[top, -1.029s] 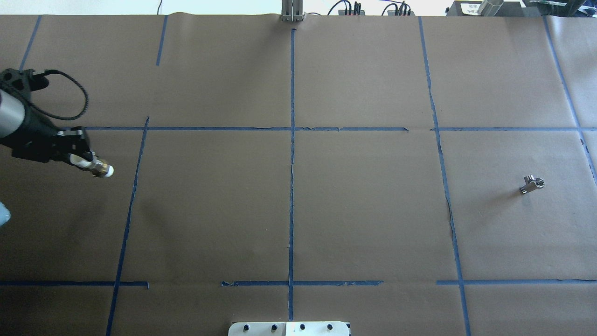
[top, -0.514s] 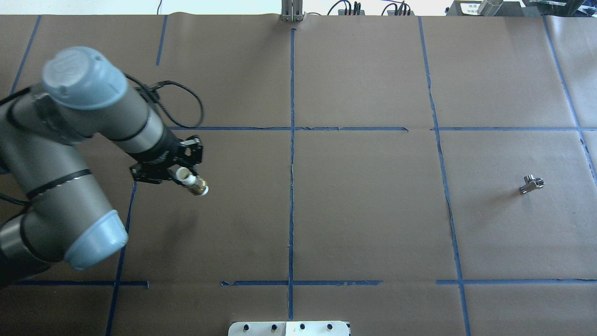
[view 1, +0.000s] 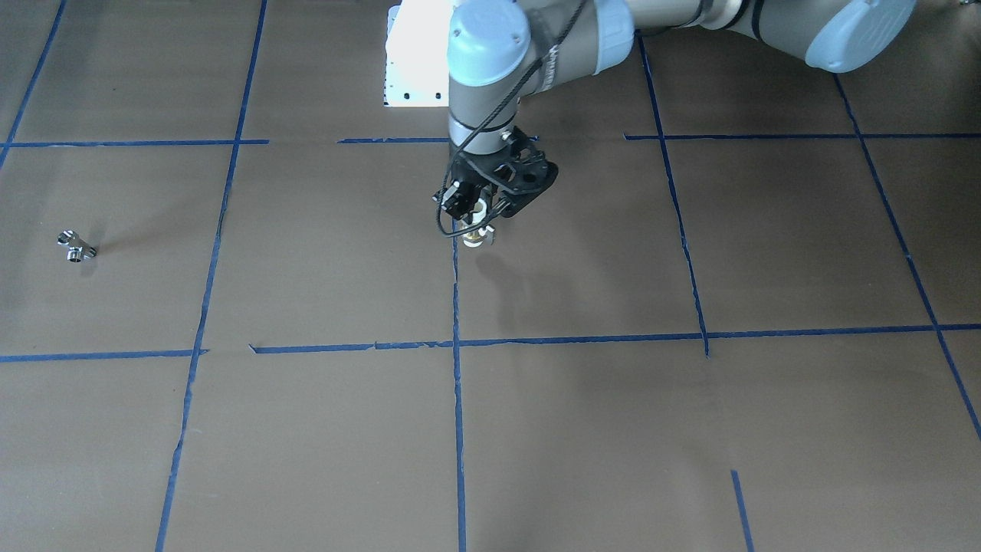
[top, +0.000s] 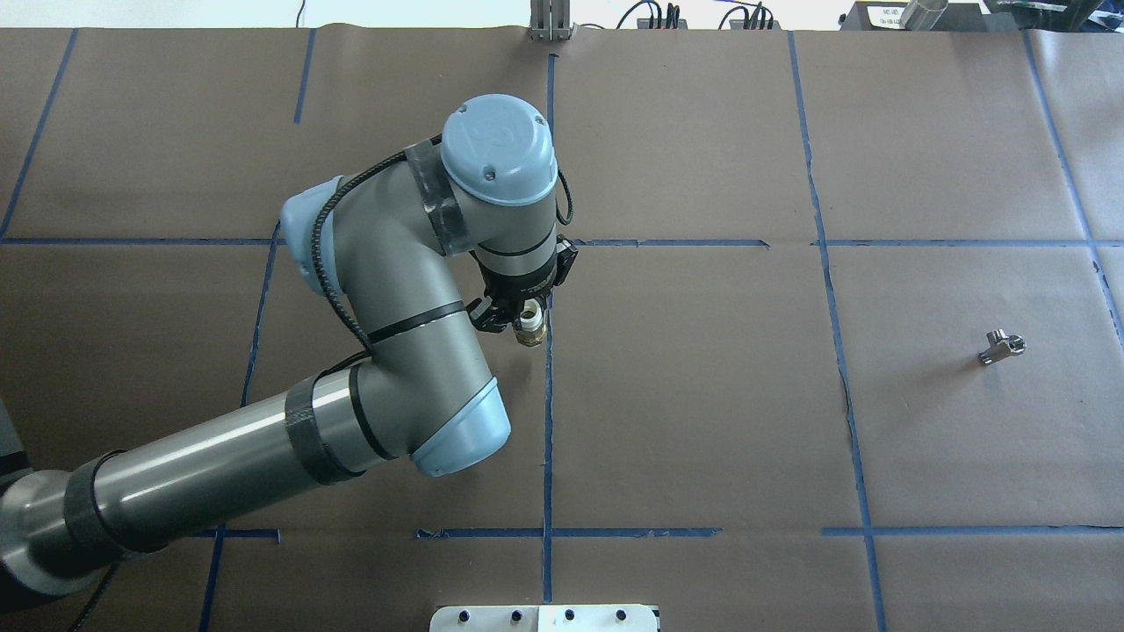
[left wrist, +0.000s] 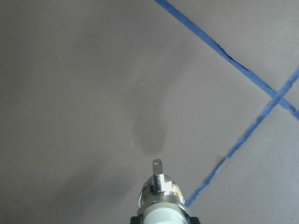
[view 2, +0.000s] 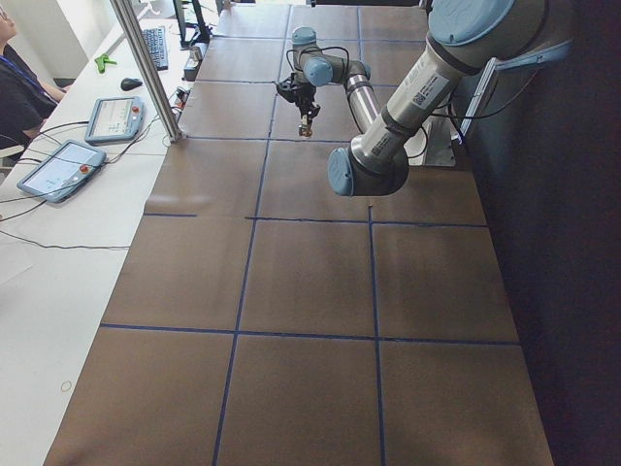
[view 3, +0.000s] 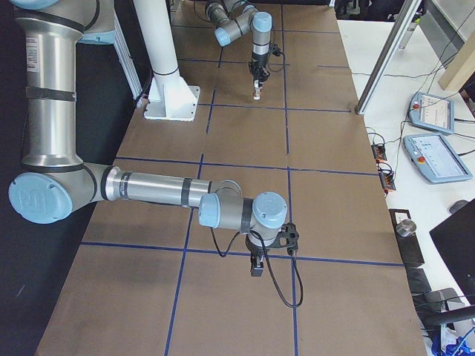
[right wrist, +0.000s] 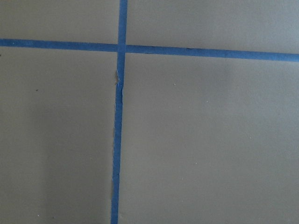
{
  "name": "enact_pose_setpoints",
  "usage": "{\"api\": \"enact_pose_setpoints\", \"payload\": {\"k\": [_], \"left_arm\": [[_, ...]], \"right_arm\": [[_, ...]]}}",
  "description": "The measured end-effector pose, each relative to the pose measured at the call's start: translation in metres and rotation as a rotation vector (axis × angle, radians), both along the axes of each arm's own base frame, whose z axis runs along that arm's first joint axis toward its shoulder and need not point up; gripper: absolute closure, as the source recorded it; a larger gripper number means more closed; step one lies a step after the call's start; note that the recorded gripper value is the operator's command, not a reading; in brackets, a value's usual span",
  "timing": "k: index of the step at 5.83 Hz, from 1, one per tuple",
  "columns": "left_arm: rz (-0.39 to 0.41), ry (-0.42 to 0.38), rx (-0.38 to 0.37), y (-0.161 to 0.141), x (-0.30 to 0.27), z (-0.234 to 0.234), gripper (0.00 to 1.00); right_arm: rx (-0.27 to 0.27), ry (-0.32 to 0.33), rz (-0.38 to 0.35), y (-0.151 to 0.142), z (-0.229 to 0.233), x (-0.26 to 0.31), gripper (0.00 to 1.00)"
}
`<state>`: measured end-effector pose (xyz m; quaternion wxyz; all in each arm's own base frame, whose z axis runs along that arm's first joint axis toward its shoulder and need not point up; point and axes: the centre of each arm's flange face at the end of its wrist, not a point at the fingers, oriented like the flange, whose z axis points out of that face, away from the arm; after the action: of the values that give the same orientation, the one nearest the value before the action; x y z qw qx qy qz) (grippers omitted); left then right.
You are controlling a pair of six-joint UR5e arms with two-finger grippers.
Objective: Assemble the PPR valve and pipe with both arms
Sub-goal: 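Carry the white valve with the left gripper to the table center, then set the valve upright, open the left gripper and withdraw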
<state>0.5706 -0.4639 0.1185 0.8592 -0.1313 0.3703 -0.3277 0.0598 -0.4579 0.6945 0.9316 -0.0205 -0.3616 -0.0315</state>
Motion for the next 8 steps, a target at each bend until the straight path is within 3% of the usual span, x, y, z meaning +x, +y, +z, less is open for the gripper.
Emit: {"api": "enact_pose_setpoints", "payload": {"k": [1, 2, 3, 4, 8], "left_arm": [[0.002, -0.005, 0.005, -0.006, 0.019, 0.007, 0.98], [0.011, 0.001, 0.014, -0.007, 0.03, 0.012, 0.91], [0.016, 0.007, 0.022, -0.007, 0.034, 0.012, 0.37], [0.037, 0.007, 0.042, -0.006, 0.035, 0.013, 0.0], [0.113, 0.033, 0.144, 0.001, 0.014, 0.005, 0.0]], "right_arm": [[0.0, 0.0, 0.0, 0.0, 0.0, 0.0, 0.0], [-0.001, 0.0, 0.0, 0.0, 0.0, 0.0, 0.0], [0.001, 0.0, 0.0, -0.001, 0.0, 0.0, 0.0], [0.002, 0.001, 0.0, -0.002, -0.001, 0.0, 0.0], [-0.001, 0.001, -0.001, -0.002, 0.001, 0.0, 0.0]]}}
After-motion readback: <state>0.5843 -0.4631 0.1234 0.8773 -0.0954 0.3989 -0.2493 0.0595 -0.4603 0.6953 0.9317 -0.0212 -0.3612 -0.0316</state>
